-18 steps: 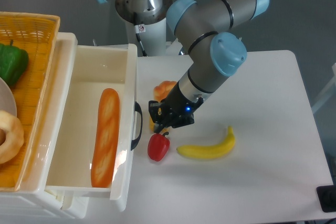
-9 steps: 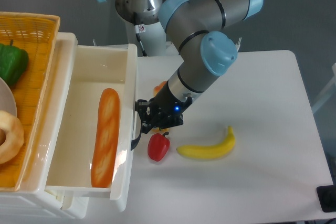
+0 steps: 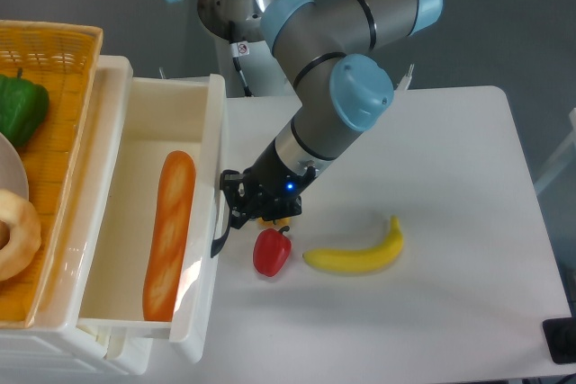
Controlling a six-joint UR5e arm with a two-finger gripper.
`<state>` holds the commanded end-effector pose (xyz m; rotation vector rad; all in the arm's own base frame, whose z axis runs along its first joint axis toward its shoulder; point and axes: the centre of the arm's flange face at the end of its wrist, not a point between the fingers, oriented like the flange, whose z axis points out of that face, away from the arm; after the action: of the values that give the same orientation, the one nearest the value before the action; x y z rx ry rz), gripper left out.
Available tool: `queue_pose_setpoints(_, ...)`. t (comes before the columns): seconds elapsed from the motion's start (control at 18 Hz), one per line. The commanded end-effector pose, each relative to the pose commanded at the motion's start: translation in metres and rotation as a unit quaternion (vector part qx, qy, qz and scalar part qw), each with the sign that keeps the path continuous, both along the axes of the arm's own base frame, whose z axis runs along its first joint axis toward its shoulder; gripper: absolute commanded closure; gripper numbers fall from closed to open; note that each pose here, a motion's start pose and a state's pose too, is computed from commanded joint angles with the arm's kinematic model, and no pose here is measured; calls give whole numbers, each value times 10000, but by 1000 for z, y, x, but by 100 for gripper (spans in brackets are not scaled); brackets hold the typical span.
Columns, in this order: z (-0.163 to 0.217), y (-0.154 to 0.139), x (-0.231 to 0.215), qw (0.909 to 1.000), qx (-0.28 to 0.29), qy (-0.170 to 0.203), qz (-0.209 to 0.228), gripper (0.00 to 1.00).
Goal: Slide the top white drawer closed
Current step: 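Push the drawer front with the gripper into the white cabinet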
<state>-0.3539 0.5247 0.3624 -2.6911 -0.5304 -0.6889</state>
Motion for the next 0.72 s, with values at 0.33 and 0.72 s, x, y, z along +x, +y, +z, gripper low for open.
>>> queue_pose_setpoints(0.33,8,6,18,9999,38,26,-103,100)
queue_pose_setpoints(0.72,8,23,48,9997,3,-39,-261,100)
